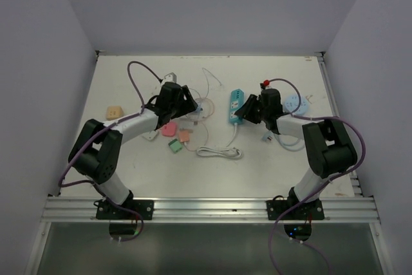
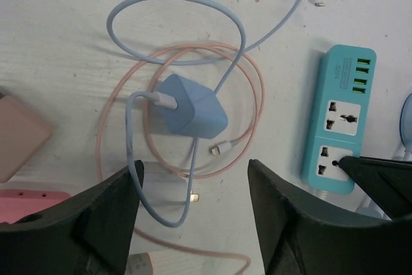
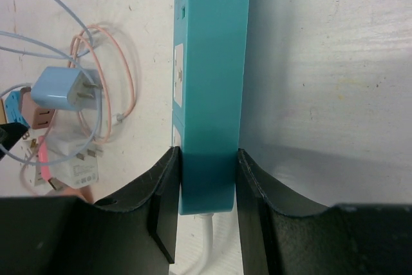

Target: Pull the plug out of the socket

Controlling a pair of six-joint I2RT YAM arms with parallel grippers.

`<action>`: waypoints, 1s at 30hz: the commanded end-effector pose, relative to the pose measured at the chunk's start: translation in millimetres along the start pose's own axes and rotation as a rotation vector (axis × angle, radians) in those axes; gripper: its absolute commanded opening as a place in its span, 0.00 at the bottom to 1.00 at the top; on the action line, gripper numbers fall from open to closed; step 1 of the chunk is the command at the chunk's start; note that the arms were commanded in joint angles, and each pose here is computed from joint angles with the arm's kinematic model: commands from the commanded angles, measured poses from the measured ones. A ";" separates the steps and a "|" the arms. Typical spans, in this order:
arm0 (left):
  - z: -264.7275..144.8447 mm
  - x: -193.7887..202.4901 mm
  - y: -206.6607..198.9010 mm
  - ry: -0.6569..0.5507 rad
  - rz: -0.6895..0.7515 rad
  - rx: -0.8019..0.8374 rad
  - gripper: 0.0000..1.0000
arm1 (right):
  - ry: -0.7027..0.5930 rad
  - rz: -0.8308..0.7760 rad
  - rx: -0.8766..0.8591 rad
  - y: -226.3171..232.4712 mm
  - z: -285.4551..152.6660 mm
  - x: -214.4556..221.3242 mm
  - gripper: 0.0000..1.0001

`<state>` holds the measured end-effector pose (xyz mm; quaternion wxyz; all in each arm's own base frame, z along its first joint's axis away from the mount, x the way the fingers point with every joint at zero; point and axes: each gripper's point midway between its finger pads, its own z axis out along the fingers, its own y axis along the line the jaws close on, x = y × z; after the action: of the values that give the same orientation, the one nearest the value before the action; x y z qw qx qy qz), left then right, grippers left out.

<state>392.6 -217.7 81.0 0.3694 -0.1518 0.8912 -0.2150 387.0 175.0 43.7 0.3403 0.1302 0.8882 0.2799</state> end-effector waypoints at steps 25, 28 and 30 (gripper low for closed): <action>-244.6 -151.0 18.4 -0.629 0.175 -0.151 1.00 | -0.322 -0.190 0.222 20.2 -190.7 -80.0 0.96; -288.1 -166.3 29.5 -0.733 0.181 -0.193 1.00 | -0.447 -0.237 0.273 26.4 -243.2 -103.4 0.99; -320.4 -175.1 37.8 -0.812 0.182 -0.215 1.00 | -0.524 -0.248 0.321 26.6 -275.7 -116.1 0.99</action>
<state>300.7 -67.5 331.0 0.6486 -0.1593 0.7398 -0.0812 310.5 72.7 258.1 0.5347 0.1290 0.8252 0.1281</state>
